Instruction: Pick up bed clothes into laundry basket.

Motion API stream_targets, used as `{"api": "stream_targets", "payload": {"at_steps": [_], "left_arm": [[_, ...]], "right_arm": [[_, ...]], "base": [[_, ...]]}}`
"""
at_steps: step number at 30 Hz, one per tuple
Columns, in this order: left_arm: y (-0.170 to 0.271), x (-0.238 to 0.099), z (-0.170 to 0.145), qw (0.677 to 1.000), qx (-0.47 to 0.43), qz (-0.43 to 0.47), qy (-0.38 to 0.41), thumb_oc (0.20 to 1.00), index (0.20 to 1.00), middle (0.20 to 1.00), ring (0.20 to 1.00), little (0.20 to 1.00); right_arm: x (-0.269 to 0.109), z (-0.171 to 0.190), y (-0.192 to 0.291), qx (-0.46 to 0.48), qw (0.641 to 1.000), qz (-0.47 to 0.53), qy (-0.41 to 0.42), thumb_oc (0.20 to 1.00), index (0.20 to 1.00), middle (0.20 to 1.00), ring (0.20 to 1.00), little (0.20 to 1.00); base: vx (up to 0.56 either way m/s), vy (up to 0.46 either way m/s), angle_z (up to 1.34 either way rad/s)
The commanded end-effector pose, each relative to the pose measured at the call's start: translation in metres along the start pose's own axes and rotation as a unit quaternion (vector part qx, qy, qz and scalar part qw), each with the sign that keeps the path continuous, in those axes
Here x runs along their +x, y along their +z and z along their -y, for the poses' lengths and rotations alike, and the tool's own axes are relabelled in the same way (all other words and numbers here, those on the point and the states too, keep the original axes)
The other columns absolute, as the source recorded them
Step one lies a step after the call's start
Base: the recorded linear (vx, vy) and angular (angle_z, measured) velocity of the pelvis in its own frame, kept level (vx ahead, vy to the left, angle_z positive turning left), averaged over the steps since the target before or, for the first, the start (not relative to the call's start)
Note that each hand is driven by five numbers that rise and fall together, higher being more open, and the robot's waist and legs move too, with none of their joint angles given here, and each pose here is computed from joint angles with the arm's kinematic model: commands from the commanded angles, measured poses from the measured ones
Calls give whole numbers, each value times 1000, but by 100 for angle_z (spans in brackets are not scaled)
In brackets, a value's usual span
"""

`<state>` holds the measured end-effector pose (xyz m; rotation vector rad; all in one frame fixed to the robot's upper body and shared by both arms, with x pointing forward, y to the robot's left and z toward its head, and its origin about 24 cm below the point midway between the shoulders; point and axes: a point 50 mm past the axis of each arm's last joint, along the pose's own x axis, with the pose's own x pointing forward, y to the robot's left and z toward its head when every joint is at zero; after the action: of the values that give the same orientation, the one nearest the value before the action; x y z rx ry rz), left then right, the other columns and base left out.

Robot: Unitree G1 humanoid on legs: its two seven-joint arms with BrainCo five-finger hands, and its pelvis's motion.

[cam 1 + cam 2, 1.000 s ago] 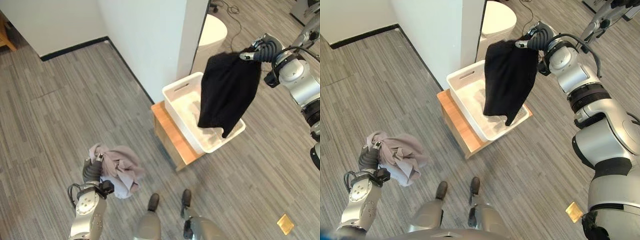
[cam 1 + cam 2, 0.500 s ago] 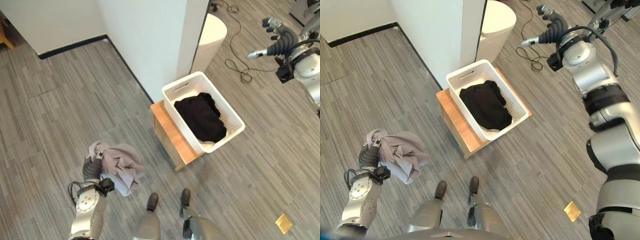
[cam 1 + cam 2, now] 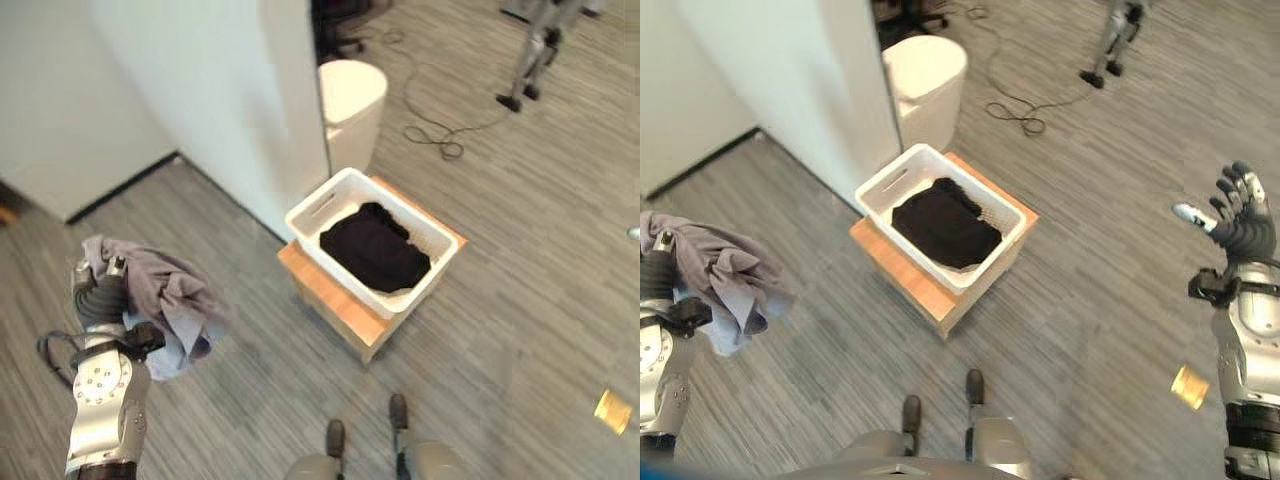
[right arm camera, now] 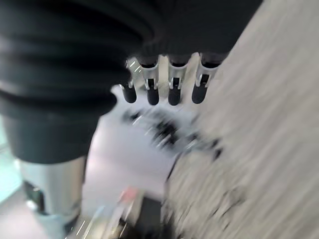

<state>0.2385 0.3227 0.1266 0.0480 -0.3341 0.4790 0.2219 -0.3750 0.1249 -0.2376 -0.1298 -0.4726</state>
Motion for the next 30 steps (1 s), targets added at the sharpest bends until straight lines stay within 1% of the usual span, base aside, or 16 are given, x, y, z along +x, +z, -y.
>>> {"api": "stream_targets", "payload": {"at_steps": [1, 3, 5, 6, 7, 11, 14, 17, 21, 26, 27, 30], "left_arm": [[27, 17, 4, 996, 47, 68, -41, 200, 200, 200, 200, 200], [34, 25, 6, 994, 59, 79, -52, 200, 200, 200, 200, 200], [65, 58, 3, 982, 132, 111, -71, 200, 200, 200, 200, 200], [65, 59, 3, 982, 132, 112, -72, 200, 200, 200, 200, 200], [76, 76, 5, 982, 127, 112, -82, 200, 200, 200, 200, 200], [82, 105, 11, 987, 106, 77, -90, 200, 200, 200, 200, 200], [97, 123, 8, 985, 134, 71, -88, 200, 200, 200, 200, 200], [108, 135, 3, 979, 171, 64, -85, 200, 200, 200, 200, 200], [119, 143, 9, 979, 170, 70, -93, 200, 200, 200, 200, 200], [130, 151, 21, 978, 160, 82, -103, 200, 200, 200, 200, 200], [136, 154, 31, 976, 159, 90, -116, 200, 200, 200, 200, 200], [151, 157, 44, 974, 150, 114, -128, 200, 200, 200, 200, 200]], "right_arm": [[1, -13, -1, 4, 1000, 14, 2, 1000, 1000, 1000, 1000, 1000], [-7, -17, -13, 15, 1000, -5, 3, 1000, 1000, 1000, 1000, 1000], [-19, -30, -30, 46, 998, -35, 16, 1000, 1000, 1000, 1000, 1000], [-20, -30, -30, 47, 998, -36, 15, 1000, 1000, 1000, 1000, 1000], [-26, -42, -40, 66, 996, -53, 28, 1000, 1000, 1000, 1000, 1000], [-34, -64, -57, 102, 989, -91, 47, 1000, 1000, 1000, 1000, 1000], [-41, -73, -65, 107, 986, -112, 64, 1000, 1000, 1000, 1000, 1000], [-47, -77, -72, 119, 983, -125, 64, 1000, 1000, 1000, 1000, 1000], [-53, -79, -80, 129, 980, -140, 61, 1000, 1000, 1000, 1000, 1000], [-58, -80, -83, 140, 978, -144, 58, 1000, 1000, 1000, 1000, 1000], [-58, -80, -84, 139, 978, -146, 59, 1000, 1000, 1000, 1000, 1000], [-58, -83, -85, 140, 977, -150, 62, 1000, 1000, 1000, 1000, 1000]], "base": [[25, -9, -21], [13, -11, -28], [-16, -25, -19], [-8, -31, -15], [20, -19, -5], [-2, -11, -2], [1, 0, -10], [1, -4, -13], [12, -4, -23], [10, -11, -7], [5, -19, -6], [8, -4, 2]]}}
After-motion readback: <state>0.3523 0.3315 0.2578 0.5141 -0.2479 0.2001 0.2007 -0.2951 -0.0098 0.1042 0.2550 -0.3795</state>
